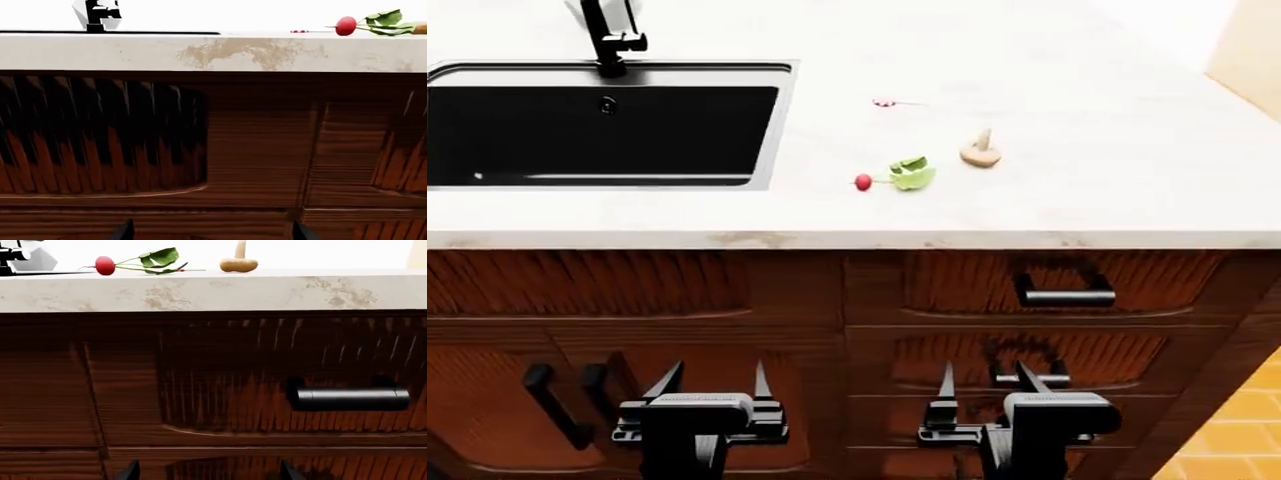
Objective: Pick up the fruits and vegetables and place them in the sink. Turn on the sink faucet to wash them. Then turn the sink off and put them in the tray.
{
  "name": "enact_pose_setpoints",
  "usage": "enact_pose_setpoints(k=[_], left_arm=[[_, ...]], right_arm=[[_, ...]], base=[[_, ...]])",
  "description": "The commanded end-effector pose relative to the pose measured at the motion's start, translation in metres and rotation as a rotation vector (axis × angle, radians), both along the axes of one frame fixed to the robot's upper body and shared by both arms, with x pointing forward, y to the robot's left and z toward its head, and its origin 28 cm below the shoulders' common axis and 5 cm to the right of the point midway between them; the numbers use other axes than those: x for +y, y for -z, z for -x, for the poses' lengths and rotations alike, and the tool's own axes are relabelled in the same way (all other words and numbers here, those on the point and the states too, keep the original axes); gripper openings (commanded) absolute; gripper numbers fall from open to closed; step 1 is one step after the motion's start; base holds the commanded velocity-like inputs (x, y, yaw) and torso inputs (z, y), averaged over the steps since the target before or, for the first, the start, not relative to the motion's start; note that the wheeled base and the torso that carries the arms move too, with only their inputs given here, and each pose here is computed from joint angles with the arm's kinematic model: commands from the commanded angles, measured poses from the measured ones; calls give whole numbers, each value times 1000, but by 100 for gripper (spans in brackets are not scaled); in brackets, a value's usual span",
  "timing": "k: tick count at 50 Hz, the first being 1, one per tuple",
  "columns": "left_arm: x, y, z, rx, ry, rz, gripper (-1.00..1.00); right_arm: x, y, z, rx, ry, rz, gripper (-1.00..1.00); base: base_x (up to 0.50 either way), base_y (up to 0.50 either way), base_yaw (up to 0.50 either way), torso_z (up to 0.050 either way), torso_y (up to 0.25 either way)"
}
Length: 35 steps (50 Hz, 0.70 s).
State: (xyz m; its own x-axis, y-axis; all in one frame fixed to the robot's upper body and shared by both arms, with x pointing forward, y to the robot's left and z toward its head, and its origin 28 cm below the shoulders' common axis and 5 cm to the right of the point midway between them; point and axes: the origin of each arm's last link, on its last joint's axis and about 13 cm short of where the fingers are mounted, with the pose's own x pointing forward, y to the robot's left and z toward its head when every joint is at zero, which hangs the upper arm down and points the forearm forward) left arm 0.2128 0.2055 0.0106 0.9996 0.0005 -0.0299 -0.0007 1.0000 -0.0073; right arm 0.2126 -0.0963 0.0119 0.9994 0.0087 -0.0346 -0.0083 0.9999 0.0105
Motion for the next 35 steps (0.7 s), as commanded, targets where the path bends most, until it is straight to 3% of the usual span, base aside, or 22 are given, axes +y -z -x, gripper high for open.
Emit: enact_pose_setpoints(k=[1,18,22,27,35], left_arm=[[0,0,0,2,1,2,100],[0,-1,-1,14,4,10,100],[2,-10,-2,36,22,39,100],[2,-49,6,7,111,36,100],[13,-146,10,-40,247,11,100]], right_arm=[[0,0,0,1,-3,1,100],[-1,-2,0,0,-1,-5,100],[-2,-8,-1,12,-6,-6,100],[0,-40,4,-20,-45,3,100],[-9,-135,11,-133,-132,-2,100]], base=[[-55,-500,0,0,0],[-50,-500,0,0,0],[0,0,0,0,0],[0,0,0,0,0],[0,0,0,0,0]])
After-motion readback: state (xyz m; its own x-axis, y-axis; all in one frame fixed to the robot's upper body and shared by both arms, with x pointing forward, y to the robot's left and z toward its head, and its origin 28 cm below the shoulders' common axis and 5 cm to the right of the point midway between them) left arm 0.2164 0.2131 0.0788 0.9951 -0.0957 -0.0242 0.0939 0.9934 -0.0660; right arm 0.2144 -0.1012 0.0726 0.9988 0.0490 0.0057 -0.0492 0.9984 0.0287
